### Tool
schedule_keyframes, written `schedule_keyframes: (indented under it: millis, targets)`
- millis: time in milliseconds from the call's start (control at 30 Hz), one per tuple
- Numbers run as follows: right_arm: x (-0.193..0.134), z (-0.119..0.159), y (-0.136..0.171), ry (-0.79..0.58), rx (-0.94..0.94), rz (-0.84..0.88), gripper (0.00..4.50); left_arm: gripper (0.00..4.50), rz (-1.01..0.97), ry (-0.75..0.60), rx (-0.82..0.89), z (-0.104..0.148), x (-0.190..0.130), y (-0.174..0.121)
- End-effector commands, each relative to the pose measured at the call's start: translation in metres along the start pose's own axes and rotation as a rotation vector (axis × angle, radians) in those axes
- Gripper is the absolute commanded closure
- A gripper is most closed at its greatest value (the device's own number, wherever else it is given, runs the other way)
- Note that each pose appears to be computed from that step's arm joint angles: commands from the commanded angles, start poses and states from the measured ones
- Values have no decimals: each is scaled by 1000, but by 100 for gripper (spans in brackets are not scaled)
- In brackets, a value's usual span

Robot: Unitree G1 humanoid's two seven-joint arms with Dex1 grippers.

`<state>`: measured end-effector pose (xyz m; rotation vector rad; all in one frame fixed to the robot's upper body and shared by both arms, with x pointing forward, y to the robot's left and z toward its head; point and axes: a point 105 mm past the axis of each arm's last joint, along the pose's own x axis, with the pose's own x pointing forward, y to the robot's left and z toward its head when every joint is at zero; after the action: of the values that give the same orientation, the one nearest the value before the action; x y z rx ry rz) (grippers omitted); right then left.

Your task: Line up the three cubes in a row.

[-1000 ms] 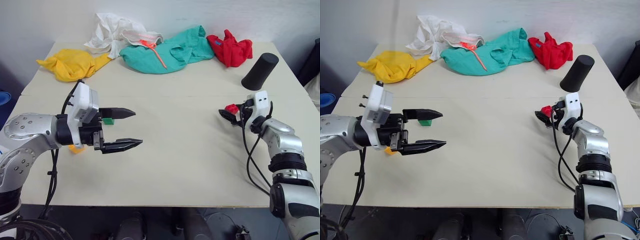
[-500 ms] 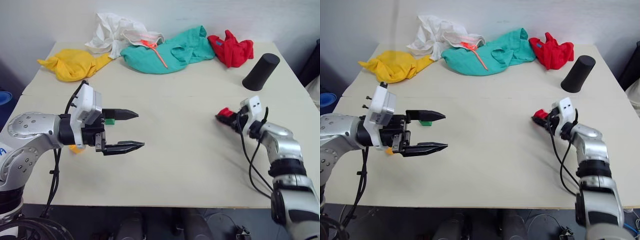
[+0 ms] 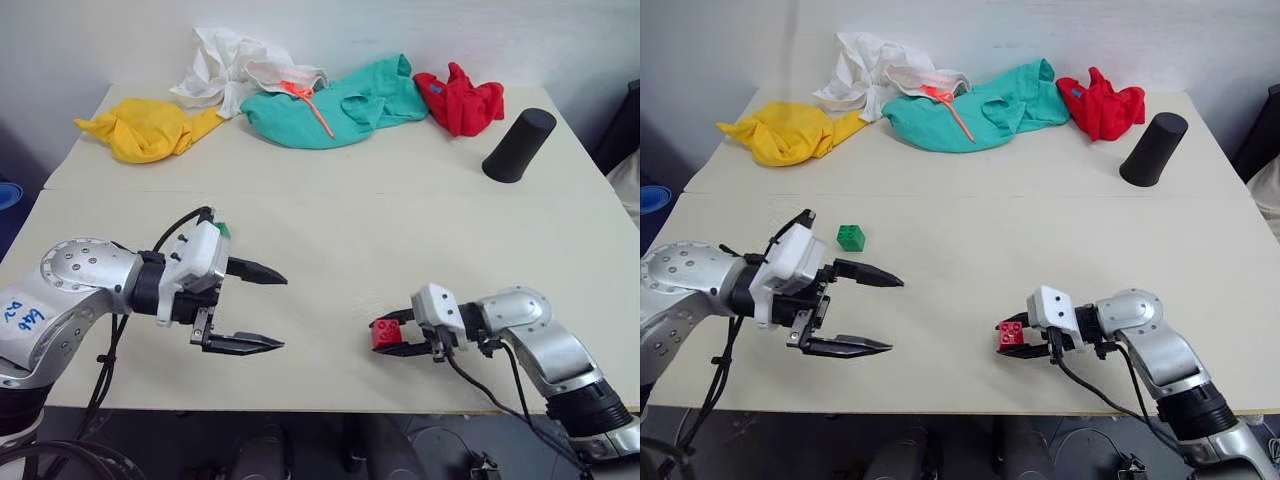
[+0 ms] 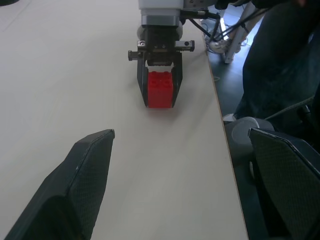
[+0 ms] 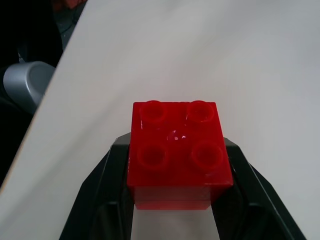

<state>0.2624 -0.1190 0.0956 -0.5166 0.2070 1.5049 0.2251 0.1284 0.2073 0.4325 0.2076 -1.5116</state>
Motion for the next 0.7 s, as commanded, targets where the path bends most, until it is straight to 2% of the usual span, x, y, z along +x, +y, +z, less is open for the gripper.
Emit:
schedule_keyframes:
  millis: [33, 300, 433, 500, 700]
  targets:
    - [2, 1, -3, 2, -16, 6, 262, 0, -8, 14, 45, 2, 0, -2]
    - [-5, 11, -5, -29, 10, 0, 2, 0, 162, -5, -18, -5, -10, 13]
    - [-21, 32, -10, -100, 22, -35, 2, 0, 398, -22, -89, -17, -37, 25]
    - [-37, 52, -17, -167, 41, -79, 2, 0, 563, -17, -173, -33, -67, 22]
    - [-74, 99, -30, -310, 78, -149, 2, 0, 972, 71, -365, -79, -128, 4]
